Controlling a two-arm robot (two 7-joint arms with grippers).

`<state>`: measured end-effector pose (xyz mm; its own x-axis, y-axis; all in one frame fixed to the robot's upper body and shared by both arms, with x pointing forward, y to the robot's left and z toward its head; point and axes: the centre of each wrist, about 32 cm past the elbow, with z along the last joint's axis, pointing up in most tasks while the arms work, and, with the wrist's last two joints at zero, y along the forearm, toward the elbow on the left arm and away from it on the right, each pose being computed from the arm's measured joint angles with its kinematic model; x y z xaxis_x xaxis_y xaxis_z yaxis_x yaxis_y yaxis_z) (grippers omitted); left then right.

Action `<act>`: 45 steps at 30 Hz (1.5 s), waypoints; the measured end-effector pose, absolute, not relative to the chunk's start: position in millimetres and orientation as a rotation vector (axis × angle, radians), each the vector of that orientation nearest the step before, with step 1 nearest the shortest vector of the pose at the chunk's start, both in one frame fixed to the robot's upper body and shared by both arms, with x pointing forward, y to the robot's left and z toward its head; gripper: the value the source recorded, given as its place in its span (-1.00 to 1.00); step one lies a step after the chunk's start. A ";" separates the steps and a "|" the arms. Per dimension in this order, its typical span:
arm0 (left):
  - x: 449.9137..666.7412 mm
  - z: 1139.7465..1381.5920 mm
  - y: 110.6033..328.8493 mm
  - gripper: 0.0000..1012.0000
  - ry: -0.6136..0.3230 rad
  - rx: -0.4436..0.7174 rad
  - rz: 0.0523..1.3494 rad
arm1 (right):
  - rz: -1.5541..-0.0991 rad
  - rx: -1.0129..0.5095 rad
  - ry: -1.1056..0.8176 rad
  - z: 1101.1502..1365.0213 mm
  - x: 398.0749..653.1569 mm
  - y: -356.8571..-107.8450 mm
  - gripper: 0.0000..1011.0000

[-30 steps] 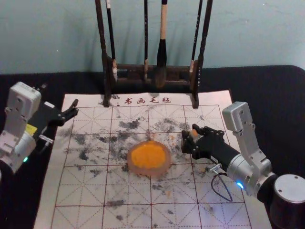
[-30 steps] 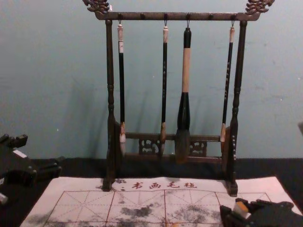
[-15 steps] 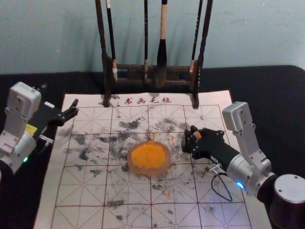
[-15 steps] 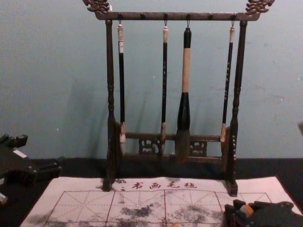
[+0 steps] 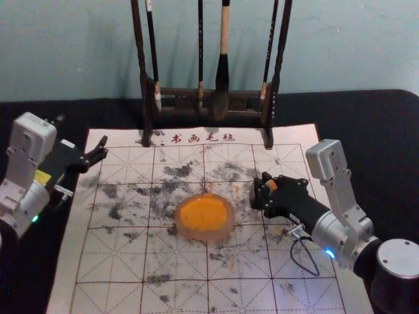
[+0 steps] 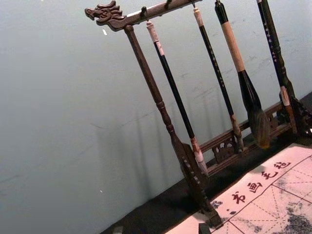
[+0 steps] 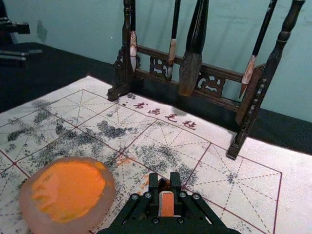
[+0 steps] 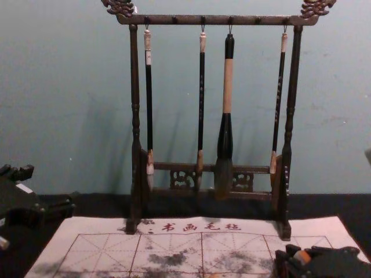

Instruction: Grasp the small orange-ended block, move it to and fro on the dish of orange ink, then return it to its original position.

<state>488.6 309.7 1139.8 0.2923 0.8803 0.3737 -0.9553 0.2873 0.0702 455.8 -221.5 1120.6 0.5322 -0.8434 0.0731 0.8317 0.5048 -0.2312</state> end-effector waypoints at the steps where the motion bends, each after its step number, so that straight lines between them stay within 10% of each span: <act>1: 488.6 1139.8 309.7 0.98 -0.285 0.304 1.248 | -1.011 -0.245 0.052 1120.8 456.0 -222.1 -0.76; 45: 488.6 1139.8 309.7 0.98 -0.285 0.304 1.248 | -0.526 -0.268 -0.074 1203.4 530.9 -238.9 -0.76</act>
<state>488.6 309.7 1139.8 0.2923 0.8803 0.3737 -0.9552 0.2874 0.0703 530.9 -238.9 1203.4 0.8633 -0.4856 0.1377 0.5047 0.8310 -0.2339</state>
